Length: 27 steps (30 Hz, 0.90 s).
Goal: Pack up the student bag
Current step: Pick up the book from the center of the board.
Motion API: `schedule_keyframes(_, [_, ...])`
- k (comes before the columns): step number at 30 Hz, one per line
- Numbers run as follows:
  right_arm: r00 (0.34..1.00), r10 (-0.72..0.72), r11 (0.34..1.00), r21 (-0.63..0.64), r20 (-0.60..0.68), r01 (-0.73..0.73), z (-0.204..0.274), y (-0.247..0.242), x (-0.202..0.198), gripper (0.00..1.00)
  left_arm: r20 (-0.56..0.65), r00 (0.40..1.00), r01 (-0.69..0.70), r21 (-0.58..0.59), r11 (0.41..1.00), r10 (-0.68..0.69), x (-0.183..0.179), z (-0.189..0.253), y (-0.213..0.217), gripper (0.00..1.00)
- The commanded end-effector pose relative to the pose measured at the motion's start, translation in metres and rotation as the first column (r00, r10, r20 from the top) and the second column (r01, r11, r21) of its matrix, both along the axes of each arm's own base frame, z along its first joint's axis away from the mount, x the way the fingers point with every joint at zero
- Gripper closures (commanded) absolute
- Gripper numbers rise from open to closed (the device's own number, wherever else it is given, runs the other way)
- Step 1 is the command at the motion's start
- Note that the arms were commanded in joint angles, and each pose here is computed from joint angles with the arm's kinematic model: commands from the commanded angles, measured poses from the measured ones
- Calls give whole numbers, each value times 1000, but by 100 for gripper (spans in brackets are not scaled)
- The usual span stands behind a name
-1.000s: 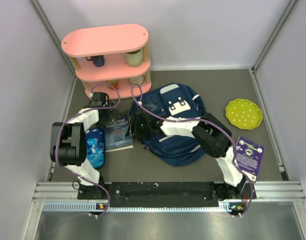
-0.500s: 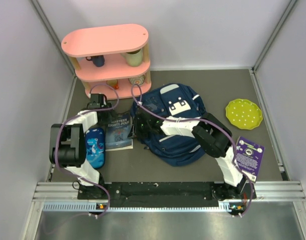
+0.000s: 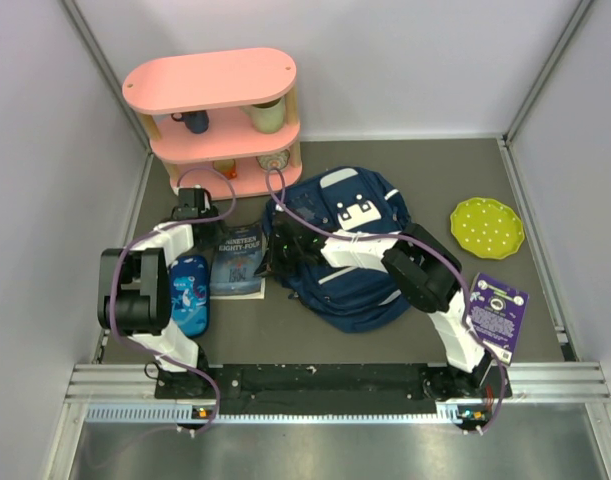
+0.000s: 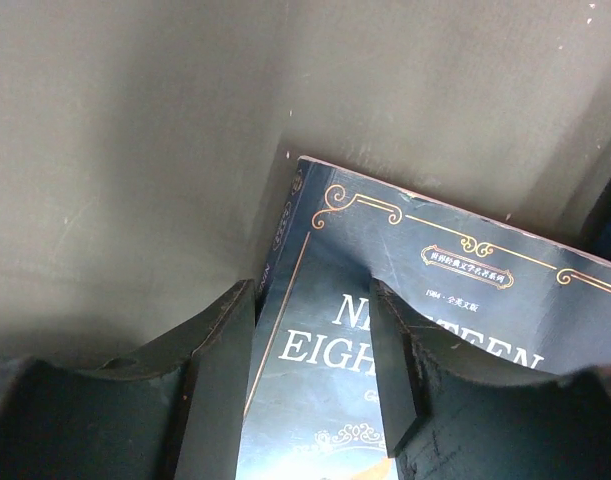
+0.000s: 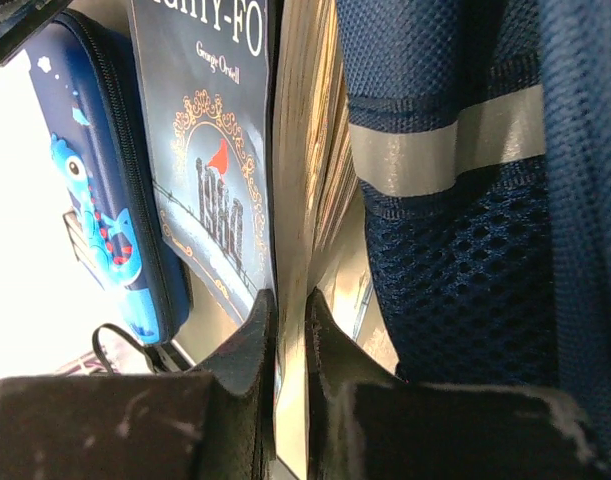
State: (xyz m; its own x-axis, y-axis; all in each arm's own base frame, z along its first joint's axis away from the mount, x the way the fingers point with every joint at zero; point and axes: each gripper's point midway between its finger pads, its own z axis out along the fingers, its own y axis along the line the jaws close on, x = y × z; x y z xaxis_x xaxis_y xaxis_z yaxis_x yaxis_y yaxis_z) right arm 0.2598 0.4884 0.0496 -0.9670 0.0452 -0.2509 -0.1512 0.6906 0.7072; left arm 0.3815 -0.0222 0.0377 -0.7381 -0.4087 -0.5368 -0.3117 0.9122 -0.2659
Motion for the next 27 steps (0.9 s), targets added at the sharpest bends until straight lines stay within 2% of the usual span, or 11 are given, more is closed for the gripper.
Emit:
schedule_keyframes(1, [994,-2,985,169,110,-17,46,36,21,100,27,996,92,-180,979,-88,-9,21,-45,49])
schedule_keyframes(2, [993,-3,985,172,114,-17,49,35,21,100,34,996,92,-174,980,-87,-9,24,-45,48])
schedule_keyframes(4, [992,-1,983,184,122,-22,56,34,20,100,46,995,90,-158,983,-83,-8,32,-42,39])
schedule_keyframes(6, [989,-5,978,207,145,-25,68,30,19,100,68,995,84,-138,987,-76,-6,42,-38,26])
schedule_keyframes(8, [987,-10,975,221,160,-26,74,26,18,100,109,992,83,-119,989,-70,-4,60,-35,20])
schedule_keyframes(10, [981,-18,959,281,196,-39,100,22,19,100,158,985,83,-104,991,-66,-4,82,-33,14])
schedule_keyframes(19, [956,-48,904,419,288,-81,159,-24,5,100,389,917,110,-41,993,-85,-17,175,-27,1])
schedule_keyframes(22, [949,-48,885,453,312,-104,179,-35,-3,100,415,904,128,-41,991,-100,-27,187,-29,1])
schedule_keyframes(27, [943,-63,867,486,327,-110,194,-51,-12,100,405,905,179,-86,980,-130,-46,181,-40,1])
